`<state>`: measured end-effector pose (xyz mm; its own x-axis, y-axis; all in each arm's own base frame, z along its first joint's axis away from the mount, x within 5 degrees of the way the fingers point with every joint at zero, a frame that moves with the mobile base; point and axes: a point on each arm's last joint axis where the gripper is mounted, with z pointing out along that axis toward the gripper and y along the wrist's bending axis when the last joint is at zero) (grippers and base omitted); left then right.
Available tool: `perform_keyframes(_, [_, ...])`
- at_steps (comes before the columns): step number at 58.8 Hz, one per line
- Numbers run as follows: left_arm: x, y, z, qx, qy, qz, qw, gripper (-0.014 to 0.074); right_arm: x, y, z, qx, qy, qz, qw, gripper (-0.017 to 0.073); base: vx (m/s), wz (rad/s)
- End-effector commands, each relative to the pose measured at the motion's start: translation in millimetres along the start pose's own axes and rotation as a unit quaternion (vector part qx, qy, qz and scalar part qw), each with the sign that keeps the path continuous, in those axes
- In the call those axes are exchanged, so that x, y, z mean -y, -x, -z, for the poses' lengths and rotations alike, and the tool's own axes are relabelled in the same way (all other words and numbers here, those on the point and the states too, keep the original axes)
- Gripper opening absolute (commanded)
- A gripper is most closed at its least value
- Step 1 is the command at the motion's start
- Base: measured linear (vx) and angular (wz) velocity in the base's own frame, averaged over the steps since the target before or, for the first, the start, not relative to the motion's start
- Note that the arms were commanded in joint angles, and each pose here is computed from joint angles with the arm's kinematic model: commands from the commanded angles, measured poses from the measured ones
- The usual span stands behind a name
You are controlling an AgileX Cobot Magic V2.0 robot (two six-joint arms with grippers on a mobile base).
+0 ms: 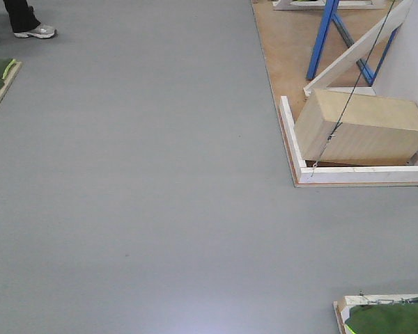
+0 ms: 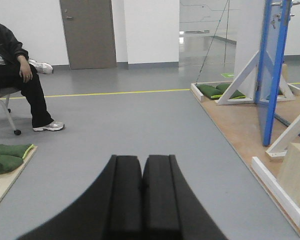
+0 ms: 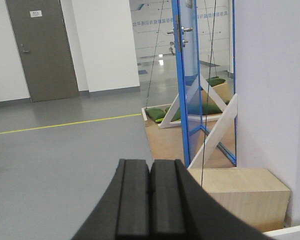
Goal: Move to blue door and open it
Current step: 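Drive the base forward alongside the wooden platform toward the blue door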
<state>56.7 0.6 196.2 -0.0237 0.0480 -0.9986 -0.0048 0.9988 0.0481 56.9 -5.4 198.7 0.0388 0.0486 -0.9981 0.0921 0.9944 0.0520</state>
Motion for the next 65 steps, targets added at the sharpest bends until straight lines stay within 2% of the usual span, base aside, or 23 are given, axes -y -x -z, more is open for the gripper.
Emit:
perform_keyframes(1, [0.2, 15.0, 2.7, 0.059, -0.004, 0.004, 0.998, 0.0073, -0.6, 10.1, 1.6, 0.050, 0.001, 0.010, 0.999, -0.0001, 0.20, 0.03])
perform_keyframes(36, [0.2, 15.0, 2.7, 0.059, -0.004, 0.004, 0.998, 0.0073, -0.6, 10.1, 1.6, 0.050, 0.001, 0.010, 0.999, -0.0001, 0.24, 0.00])
perform_keyframes(65, [0.2, 15.0, 2.7, 0.059, -0.004, 0.004, 0.998, 0.0073, -0.5, 10.1, 1.6, 0.050, 0.001, 0.010, 0.999, -0.0001, 0.40, 0.05])
